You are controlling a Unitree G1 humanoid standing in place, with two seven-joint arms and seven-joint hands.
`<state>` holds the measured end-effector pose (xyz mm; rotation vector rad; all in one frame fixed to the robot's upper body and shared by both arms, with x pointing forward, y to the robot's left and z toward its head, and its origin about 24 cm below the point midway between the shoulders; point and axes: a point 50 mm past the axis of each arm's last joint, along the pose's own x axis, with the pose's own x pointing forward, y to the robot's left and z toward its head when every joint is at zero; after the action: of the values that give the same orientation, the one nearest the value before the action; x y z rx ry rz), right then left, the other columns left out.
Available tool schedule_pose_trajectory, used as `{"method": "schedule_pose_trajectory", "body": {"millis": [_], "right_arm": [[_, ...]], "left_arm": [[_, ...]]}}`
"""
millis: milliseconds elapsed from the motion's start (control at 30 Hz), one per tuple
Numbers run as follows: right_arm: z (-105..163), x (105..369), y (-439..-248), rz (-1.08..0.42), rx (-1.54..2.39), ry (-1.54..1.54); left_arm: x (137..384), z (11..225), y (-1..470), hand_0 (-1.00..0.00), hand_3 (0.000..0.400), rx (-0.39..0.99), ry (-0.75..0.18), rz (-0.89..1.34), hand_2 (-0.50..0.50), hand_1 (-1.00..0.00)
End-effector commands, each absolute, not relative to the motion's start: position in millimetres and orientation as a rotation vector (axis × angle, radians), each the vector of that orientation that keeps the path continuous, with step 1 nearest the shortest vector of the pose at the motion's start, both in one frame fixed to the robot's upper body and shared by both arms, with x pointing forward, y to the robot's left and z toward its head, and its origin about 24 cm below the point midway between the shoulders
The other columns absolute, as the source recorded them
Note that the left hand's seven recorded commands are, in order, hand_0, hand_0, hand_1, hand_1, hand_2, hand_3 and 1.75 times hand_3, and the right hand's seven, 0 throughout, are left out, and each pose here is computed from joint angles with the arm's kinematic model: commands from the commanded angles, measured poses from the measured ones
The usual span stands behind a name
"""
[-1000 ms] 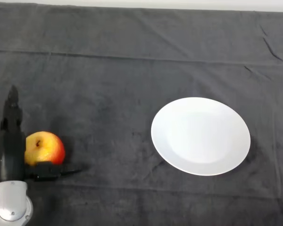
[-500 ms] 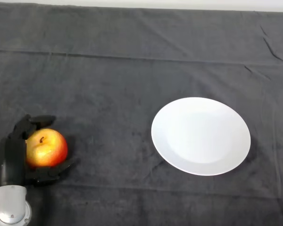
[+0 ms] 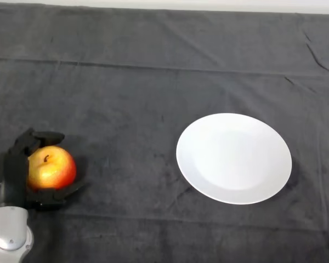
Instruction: Move the apple to the plate
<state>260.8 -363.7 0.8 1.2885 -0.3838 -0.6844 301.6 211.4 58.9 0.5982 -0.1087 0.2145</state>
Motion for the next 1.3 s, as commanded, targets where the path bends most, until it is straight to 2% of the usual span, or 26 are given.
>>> {"method": "schedule_pose_trajectory", "body": {"millis": [33,333,567,1000,1300], "right_arm": [[6,256,-372.1,-0.697,1.270,-0.423],[6,256,-372.2,-0.697,1.270,-0.423],[6,256,-372.2,-0.697,1.271,-0.424],[6,256,-372.3,-0.697,1.272,-0.425],[6,256,-372.4,-0.697,1.273,-0.426]], "left_arm": [[311,82,193,-1.00,0.400,0.607,-0.214,0.192,0.00,-1.00],[323,93,147,-1.00,0.400,0.634,-0.304,0.050,0.00,-1.00],[327,93,114,-1.00,0.400,0.650,-0.352,-0.071,0.00,-1.00],[329,88,64,-1.00,0.400,0.666,-0.402,-0.259,0.00,-1.00],[334,87,47,-1.00,0.400,0.675,-0.426,-0.338,0.00,-1.00]]}}
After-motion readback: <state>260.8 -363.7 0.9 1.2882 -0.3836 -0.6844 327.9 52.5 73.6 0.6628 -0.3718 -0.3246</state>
